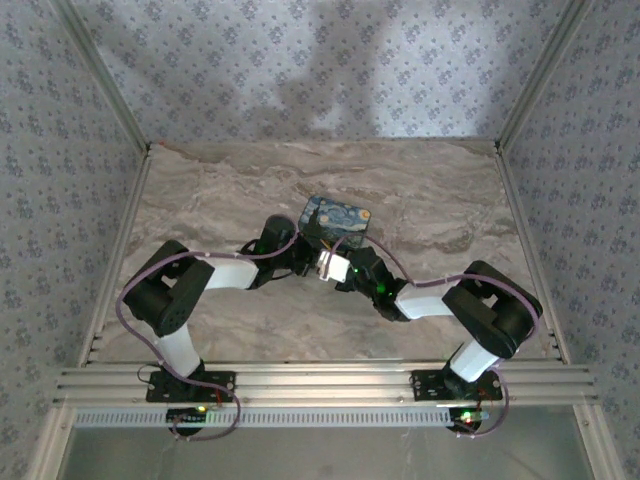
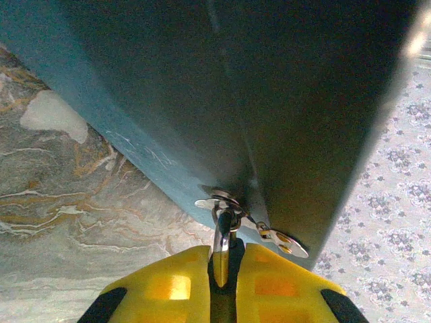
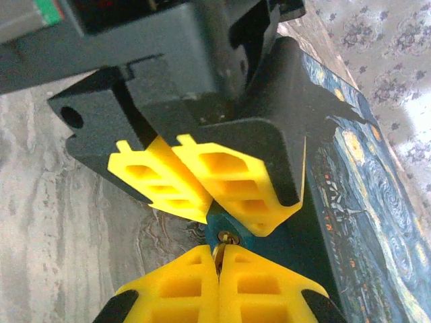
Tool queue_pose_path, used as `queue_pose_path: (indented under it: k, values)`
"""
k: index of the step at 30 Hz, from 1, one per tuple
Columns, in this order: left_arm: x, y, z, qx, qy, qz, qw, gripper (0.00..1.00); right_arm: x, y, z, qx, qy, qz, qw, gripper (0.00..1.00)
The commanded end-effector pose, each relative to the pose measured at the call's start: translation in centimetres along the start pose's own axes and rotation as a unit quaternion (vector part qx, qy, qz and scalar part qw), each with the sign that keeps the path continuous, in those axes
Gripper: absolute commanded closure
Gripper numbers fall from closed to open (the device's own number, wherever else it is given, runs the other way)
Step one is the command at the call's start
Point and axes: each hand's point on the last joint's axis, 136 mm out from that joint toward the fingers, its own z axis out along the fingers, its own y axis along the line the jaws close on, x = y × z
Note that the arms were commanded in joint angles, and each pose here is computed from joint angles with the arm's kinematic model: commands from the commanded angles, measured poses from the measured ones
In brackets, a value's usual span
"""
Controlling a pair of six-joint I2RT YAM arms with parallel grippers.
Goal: Unlock a padlock with a key
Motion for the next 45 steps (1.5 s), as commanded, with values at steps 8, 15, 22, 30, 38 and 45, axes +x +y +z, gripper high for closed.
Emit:
queue_pose_path:
  k: [8,15,22,30,38,45]
  values:
    - [1.3,-2.7,-0.7,0.036,0.017,0.013,0.999,1.0,-2.4,-2.6,-0.4,0.041,-0.025,0.155,0.987,1.0]
    - [1.3,-2.5,-0.6,0.034,0.016,0.013,0.999,1.0,-2.5,-2.3,-0.6,0.03,-0.036,0.248,0.968,1.0]
    - [1.3,-2.4,-0.5,0.032,0.016,0.014,0.999,1.0,-2.4,-1.9,-0.7,0.021,-0.041,0.286,0.957,1.0]
    - [1.3,-2.4,-0.6,0.03,0.015,0.016,0.999,1.0,-2.3,-1.7,-0.5,0.017,-0.036,0.286,0.957,1.0]
    - [0.9,-2.1,-1.3,0.017,0.0,0.031,0.999,0.8,-1.7,-1.3,-0.3,0.016,-0.026,0.285,0.958,1.0]
    - [0.2,-1.9,-2.2,0.006,-0.013,0.038,0.999,0.62,-1.7,-0.9,-0.2,0.006,-0.026,0.298,0.954,1.0]
